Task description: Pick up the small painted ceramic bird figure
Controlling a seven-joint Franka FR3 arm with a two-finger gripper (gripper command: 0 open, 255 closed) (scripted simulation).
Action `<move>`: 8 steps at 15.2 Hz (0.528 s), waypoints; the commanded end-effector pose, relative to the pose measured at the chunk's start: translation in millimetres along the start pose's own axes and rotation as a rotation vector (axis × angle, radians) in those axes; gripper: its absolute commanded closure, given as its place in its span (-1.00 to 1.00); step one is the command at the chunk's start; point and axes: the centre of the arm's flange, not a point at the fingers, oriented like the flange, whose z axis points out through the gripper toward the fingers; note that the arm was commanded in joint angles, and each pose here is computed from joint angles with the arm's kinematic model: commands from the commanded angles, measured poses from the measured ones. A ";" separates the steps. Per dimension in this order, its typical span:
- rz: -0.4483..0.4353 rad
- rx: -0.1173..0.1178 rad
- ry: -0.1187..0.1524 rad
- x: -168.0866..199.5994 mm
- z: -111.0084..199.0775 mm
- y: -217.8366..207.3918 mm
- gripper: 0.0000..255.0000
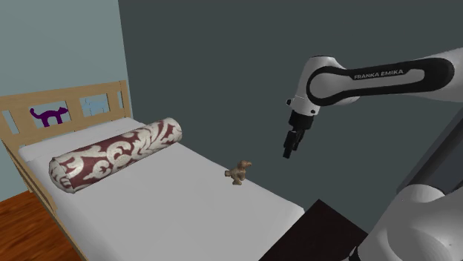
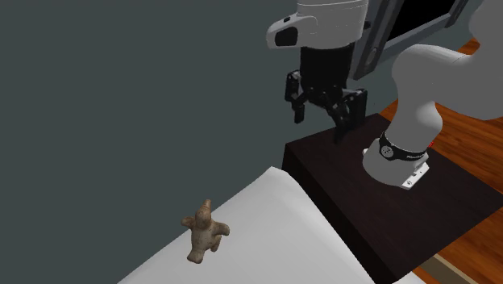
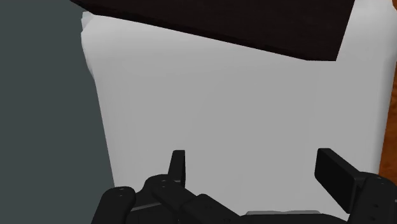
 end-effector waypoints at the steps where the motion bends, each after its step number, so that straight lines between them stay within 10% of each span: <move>1: -0.008 -0.003 0.014 15.3 17.6 13.2 -1.00; 8: -0.033 -0.008 0.052 71.7 73.3 52.1 -1.00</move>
